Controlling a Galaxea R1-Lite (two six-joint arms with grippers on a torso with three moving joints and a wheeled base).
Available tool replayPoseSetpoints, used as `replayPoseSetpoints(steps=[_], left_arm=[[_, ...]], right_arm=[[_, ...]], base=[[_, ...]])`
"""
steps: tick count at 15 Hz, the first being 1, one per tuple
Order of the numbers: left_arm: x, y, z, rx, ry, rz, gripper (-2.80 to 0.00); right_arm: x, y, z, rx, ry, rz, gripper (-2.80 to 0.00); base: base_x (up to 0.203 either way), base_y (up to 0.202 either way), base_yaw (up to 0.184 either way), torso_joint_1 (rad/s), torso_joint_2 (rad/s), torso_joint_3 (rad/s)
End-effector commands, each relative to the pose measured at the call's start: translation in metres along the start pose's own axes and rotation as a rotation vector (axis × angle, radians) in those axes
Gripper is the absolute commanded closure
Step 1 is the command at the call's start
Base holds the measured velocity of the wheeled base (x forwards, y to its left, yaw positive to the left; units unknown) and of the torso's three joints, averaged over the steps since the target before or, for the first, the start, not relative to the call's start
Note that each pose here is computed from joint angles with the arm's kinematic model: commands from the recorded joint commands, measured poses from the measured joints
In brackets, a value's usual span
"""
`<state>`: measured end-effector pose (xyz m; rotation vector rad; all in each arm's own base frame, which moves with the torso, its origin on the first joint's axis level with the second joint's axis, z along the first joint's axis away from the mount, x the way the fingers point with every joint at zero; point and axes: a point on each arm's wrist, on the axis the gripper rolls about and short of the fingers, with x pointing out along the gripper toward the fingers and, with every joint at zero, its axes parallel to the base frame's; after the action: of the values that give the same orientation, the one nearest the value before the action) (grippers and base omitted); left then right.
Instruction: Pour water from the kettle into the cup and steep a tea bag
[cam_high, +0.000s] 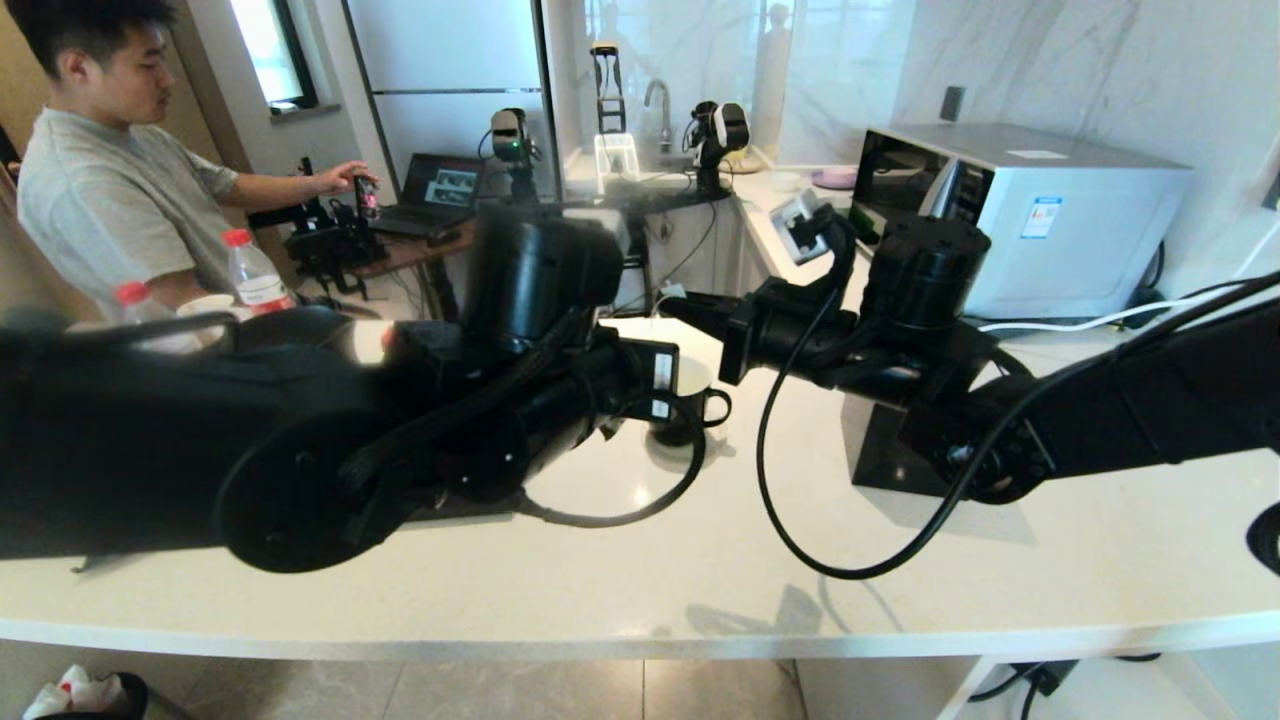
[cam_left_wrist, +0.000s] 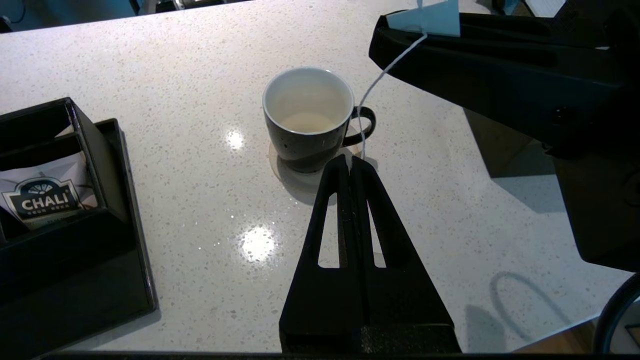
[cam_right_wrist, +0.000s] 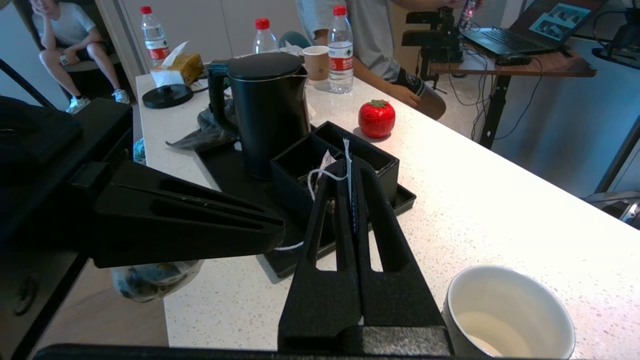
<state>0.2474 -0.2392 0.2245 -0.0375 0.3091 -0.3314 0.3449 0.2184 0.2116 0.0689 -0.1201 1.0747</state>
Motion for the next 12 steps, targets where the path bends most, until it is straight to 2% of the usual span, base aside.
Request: replayPoseSetpoints(steps=[1,8,9,12], left_arm=[[0.0022,-0.0006,0.0005,-0.003,-0.003,0.003,0.00],[0.0027,-0.0005,-0.0011,0.000,0.002,0.007,0.00],[0.0027,-0.0005,-0.0011,0.000,0.002,0.007,-2.80],[0.0024,0.0001,-0.0021,-0.002,0.002,0.020,-2.80]], right_arm=[[-0.0002,0.0005,0.0015,-0.004,-0.008,0.005,0.00],[-0.0005,0.0007,0.0005,-0.003,-0.005,0.004,0.00],[-0.0006,0.0007,0.0003,-0.002,-0.004,0.004,0.00],[-0.0007,0.0007,-0.0001,-0.003,-0.002,0.004,0.00]], base=[[0.000,0.000,0.000,0.000,0.00,0.000],[0.000,0.000,0.000,0.000,0.00,0.000],[0.000,0.000,0.000,0.000,0.00,0.000],[0.000,0.000,0.000,0.000,0.00,0.000]])
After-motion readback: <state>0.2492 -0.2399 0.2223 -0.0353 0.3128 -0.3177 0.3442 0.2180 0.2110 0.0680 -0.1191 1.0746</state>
